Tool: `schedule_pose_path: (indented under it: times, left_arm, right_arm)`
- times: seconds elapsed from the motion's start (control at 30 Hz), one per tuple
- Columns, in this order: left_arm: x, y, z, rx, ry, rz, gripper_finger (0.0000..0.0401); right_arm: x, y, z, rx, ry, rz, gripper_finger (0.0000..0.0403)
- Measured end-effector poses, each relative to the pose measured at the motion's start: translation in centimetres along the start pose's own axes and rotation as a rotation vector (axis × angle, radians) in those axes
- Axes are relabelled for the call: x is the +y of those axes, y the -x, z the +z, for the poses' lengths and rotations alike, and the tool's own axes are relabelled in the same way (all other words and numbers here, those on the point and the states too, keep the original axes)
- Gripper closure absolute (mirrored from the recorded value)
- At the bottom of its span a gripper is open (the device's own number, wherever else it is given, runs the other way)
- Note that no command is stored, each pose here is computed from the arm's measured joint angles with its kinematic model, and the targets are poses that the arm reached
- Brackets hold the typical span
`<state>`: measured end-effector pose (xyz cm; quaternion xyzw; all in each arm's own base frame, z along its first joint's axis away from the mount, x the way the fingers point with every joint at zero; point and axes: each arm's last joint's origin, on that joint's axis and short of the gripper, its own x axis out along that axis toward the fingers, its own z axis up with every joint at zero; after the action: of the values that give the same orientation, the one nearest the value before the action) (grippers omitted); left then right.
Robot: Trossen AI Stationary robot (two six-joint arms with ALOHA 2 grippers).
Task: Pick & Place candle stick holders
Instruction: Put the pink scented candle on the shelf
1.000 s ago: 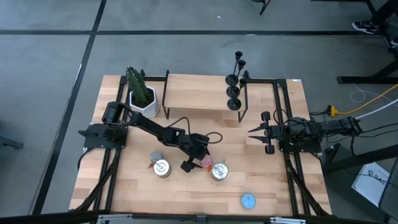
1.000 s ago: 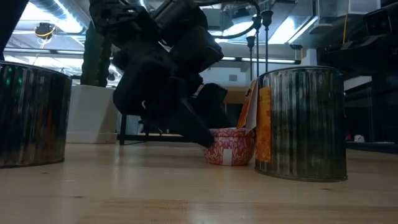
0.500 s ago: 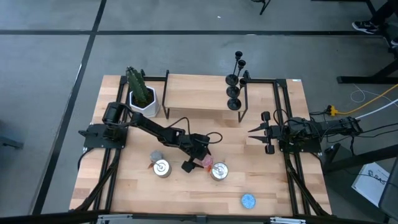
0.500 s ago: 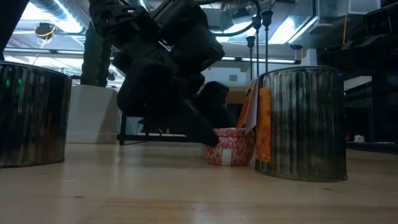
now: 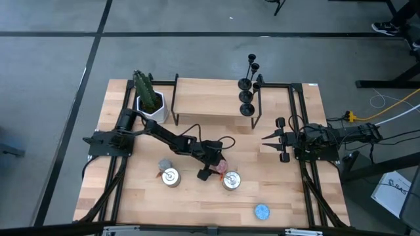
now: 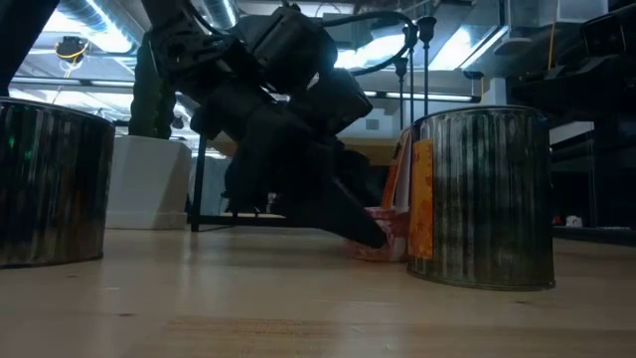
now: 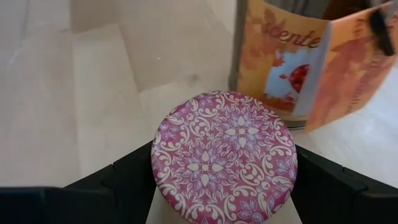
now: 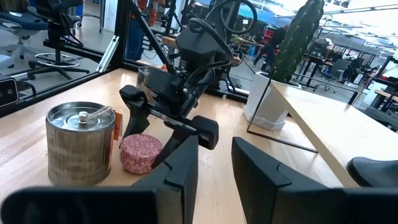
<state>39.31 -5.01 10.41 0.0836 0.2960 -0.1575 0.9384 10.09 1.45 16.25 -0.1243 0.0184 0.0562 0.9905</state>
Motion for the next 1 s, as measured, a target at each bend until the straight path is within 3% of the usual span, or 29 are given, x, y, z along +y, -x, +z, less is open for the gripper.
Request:
schedule_pose_path:
  times: [0.4, 1.0]
  left_arm:
    - [2.0, 0.9, 0.2, -0.008, 0.059, 0.059, 0.0106]
    - [4.6, 7.3, 5.9, -0.218, -0.010, 0.182, 0.0106]
  right_arm:
    - [0.0, 0.0, 0.0, 0.000, 0.000, 0.000, 0.0302]
    - [0.0, 0.0, 0.0, 0.000, 0.000, -0.001, 0.0302]
